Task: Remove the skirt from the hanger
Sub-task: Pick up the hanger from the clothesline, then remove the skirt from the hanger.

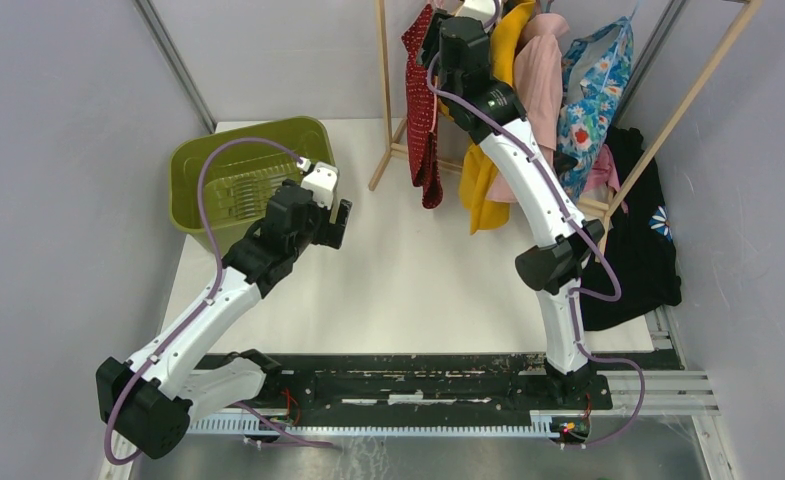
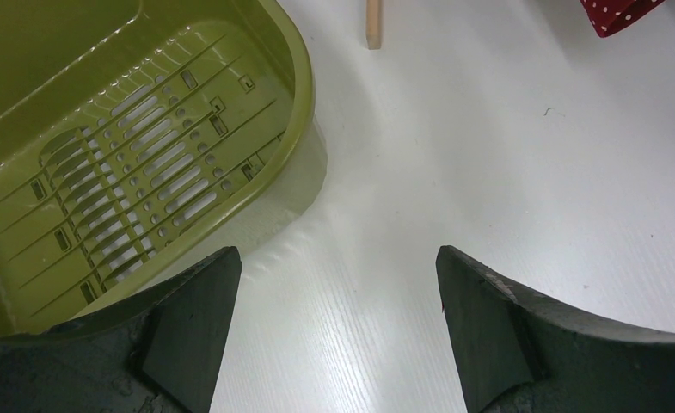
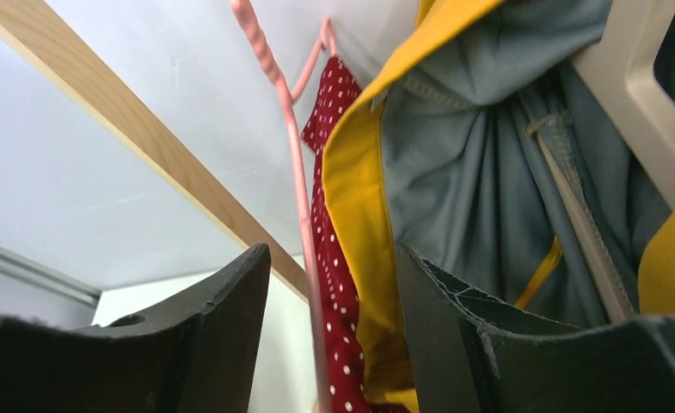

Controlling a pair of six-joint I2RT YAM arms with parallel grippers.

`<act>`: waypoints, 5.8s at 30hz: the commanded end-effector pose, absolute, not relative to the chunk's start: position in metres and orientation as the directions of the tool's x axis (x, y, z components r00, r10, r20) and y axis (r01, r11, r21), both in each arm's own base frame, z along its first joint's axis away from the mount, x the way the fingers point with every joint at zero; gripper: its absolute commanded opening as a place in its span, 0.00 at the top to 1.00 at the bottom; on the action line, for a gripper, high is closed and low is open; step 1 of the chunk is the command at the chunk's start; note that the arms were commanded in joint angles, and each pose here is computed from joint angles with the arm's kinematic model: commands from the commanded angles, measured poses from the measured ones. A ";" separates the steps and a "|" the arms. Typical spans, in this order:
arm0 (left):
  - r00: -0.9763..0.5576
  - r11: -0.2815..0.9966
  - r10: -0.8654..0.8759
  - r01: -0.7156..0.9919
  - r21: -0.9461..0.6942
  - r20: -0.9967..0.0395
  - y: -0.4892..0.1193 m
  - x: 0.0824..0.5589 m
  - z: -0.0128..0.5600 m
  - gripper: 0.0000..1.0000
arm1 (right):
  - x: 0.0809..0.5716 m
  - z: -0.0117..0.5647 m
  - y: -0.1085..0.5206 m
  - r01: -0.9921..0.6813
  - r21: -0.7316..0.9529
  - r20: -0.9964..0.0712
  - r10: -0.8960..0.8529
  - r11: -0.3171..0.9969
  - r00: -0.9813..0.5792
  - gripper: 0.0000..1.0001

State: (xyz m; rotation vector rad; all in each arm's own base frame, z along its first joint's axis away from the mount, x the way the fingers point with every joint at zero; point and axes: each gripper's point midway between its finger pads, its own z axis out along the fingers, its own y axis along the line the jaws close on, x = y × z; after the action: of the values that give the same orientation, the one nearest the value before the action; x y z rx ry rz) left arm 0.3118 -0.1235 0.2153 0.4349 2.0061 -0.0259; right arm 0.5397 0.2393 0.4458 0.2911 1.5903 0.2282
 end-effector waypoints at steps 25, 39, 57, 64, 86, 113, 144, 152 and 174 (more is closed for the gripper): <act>-0.327 0.931 0.307 0.299 0.211 -0.894 -0.120 0.317 0.232 0.09 | 0.529 0.437 0.234 -0.009 0.425 -0.893 0.418 0.905 -0.168 0.97; -0.331 0.932 0.305 0.296 0.209 -0.893 -0.120 0.318 0.228 0.09 | 0.541 0.457 0.221 -0.032 0.078 -0.997 0.078 0.996 -0.012 0.99; -0.341 0.930 0.315 0.299 0.215 -0.886 -0.122 0.321 0.224 0.09 | 0.503 0.534 0.268 -0.034 -0.189 -0.941 -0.171 0.981 0.291 0.99; -0.343 0.928 0.312 0.308 0.209 -0.886 -0.125 0.321 0.223 0.09 | 0.490 0.541 0.275 -0.002 -0.258 -0.915 -0.243 0.966 0.322 0.99; -0.353 0.926 0.316 0.315 0.205 -0.881 -0.126 0.319 0.218 0.09 | 0.515 0.538 0.241 0.388 -0.544 -0.690 -0.660 0.744 0.297 0.99; -0.237 0.845 0.090 0.532 -0.052 -0.967 -0.201 0.326 0.300 0.12 | 0.405 0.527 0.238 0.075 -0.382 -0.892 -0.389 0.921 0.231 0.99; 0.029 0.394 -0.278 0.915 -0.086 -0.960 -0.341 0.266 0.356 0.01 | 0.385 0.518 0.258 -0.105 -0.278 -0.944 -0.251 0.955 0.213 0.99; 0.118 0.570 -0.201 0.821 -0.018 -0.972 -0.339 0.301 0.346 0.01 | 0.375 0.520 0.252 -0.119 -0.266 -0.948 -0.238 0.957 0.210 0.99; 0.196 0.613 -0.162 0.788 0.058 -0.967 -0.364 0.319 0.357 0.01 | 0.365 0.523 0.249 -0.142 -0.271 -0.948 -0.238 0.952 0.213 0.99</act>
State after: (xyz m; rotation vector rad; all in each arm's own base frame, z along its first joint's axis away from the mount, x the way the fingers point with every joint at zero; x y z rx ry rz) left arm 0.3227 -0.3490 0.3176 0.6435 1.3021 -0.6919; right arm 0.3837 0.2627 0.4769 -0.4290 1.4589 -0.1597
